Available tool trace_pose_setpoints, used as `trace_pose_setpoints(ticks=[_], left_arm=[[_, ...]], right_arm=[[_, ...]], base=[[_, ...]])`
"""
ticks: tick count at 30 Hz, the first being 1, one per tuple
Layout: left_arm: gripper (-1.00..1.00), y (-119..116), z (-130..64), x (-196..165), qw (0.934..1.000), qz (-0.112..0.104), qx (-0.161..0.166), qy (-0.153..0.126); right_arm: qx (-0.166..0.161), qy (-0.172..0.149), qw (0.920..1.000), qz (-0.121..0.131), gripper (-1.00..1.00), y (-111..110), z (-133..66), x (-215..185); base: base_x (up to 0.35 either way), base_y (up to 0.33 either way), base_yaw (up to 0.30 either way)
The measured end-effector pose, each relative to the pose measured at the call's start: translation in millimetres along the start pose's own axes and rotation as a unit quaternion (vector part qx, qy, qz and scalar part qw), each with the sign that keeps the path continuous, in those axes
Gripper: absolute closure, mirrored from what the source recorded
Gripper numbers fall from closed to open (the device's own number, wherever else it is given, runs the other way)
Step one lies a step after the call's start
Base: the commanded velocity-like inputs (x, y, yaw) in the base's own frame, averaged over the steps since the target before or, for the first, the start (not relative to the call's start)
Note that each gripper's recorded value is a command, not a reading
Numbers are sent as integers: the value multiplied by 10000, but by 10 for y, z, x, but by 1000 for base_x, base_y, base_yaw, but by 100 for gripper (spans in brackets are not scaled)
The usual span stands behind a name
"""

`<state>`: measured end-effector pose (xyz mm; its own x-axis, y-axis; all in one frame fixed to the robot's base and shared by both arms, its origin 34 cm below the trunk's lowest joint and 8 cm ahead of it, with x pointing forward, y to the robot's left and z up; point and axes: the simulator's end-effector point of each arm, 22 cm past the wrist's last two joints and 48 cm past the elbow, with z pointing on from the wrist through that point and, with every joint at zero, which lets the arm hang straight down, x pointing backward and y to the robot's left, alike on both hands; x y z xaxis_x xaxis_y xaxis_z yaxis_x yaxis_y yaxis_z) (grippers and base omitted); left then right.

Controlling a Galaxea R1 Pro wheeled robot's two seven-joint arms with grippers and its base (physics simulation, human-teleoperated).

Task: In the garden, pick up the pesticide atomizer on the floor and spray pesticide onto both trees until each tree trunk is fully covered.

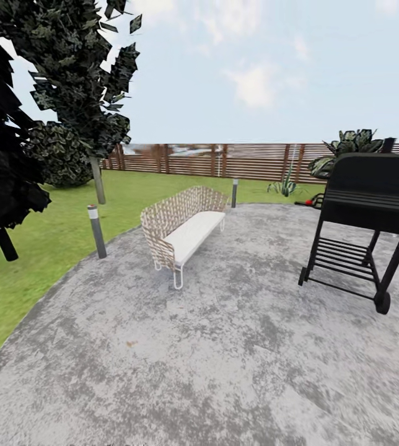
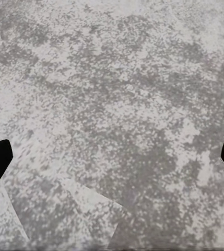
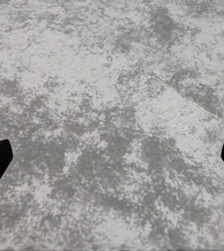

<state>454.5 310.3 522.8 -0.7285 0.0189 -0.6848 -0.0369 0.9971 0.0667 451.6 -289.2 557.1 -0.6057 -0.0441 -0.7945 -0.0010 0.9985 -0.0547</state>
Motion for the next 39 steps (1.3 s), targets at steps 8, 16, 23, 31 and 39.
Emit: trace_pose_setpoints(ticks=[8, 16, 23, 31, 39], left_arm=[[-100, 0, 0, 1, 10000, 0, 0, 1], [-100, 3, 0, 0, 10000, -2, -6, 0], [-100, 3, 0, 0, 10000, -2, -12, 0], [-100, 12, 0, 0, 10000, -7, -34, 0], [-100, 22, -11, 49, 10000, -6, -55, 48]], right_arm=[[1, 1, 10000, -3, -100, -1, 0, 1], [4, 23, 10000, -12, -100, -2, -4, 19], [12, 26, 10000, -21, -100, -6, -5, 22], [18, -10, 10000, 2, -100, -2, 2, -9], [10, -14, 10000, 11, -100, 2, 3, -13]], base=[[-224, -186, -96], [-155, -231, -7], [-107, -248, 0], [-97, -251, -26], [-8, -263, -286]])
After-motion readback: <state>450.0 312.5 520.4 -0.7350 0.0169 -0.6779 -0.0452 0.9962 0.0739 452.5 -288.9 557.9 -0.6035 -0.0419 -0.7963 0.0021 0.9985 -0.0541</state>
